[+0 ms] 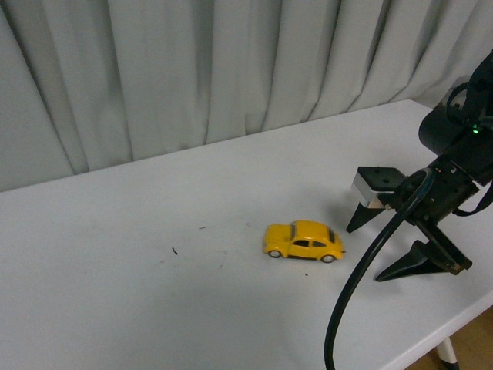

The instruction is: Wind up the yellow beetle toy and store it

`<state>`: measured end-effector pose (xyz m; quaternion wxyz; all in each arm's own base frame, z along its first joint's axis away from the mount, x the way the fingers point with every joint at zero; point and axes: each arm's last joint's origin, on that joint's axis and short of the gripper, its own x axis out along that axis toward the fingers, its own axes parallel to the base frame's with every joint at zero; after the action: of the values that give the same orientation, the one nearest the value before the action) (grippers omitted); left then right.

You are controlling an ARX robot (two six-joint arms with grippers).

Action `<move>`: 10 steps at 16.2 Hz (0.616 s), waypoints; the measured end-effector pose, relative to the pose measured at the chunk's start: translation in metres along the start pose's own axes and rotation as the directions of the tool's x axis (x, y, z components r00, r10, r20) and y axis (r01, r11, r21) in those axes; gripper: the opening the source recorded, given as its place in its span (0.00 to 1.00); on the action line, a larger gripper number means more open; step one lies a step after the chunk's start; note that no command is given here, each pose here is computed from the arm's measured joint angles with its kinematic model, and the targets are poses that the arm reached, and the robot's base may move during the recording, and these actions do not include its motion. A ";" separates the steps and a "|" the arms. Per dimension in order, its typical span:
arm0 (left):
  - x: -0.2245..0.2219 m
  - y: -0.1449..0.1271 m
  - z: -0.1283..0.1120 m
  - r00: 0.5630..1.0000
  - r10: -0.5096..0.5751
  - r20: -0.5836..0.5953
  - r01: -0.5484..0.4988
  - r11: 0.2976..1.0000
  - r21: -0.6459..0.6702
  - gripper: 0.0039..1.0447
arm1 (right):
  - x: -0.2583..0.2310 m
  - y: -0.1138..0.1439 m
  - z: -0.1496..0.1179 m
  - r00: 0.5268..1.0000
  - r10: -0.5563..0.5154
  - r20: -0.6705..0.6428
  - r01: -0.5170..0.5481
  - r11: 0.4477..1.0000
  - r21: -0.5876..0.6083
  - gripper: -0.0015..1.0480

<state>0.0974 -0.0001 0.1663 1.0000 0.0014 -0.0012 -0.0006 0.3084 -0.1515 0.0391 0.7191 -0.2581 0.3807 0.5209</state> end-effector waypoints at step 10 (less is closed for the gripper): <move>0.000 0.000 0.000 1.000 0.000 0.000 0.000 1.000 0.000 0.94 | -0.022 0.025 0.072 0.934 -0.190 0.301 0.238 0.962 -0.132 0.93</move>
<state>0.0974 -0.0001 0.1663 1.0000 0.0014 -0.0012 -0.0004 0.3014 -0.1009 0.0992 0.7950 -0.2791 0.1976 0.5011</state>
